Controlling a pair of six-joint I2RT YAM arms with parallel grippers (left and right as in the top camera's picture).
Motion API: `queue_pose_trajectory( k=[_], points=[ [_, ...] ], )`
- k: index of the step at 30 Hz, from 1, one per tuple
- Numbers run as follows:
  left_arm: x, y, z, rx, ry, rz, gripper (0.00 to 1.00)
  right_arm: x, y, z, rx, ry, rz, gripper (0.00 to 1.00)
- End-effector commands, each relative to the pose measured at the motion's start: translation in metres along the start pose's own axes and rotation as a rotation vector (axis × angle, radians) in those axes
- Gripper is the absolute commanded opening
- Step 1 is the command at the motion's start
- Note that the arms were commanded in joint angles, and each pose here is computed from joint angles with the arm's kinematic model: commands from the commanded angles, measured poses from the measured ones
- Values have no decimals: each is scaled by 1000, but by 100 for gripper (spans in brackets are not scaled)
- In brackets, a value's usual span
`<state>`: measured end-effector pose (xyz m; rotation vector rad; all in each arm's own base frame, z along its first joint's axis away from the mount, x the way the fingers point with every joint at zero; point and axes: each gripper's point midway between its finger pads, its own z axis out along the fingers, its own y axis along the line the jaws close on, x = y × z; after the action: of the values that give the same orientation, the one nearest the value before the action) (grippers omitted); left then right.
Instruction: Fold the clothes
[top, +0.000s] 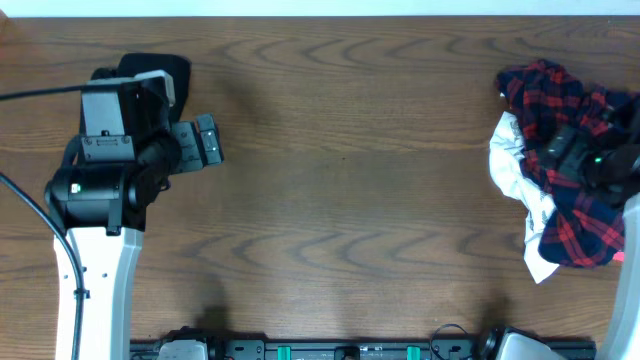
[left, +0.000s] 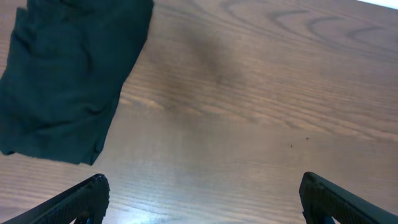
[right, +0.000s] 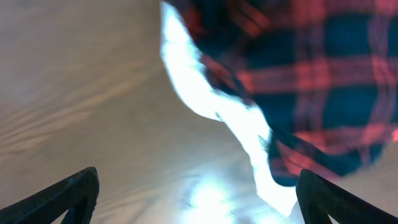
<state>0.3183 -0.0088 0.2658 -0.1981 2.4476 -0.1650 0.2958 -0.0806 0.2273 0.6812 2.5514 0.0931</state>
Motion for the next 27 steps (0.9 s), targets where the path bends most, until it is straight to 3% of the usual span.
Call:
queue_pose_trajectory(
  k=[1,13,27],
  points=[
    [13,2,5,8,27,-1,98,8,26,-20,-64,-65,-96,99],
    [39,6,4,26,-84,21,98,88,65,1,-137,-86,-325,99],
    [91,19,31,26,-150,31,98,120,75,22,-85,-135,-349,99]
  ],
)
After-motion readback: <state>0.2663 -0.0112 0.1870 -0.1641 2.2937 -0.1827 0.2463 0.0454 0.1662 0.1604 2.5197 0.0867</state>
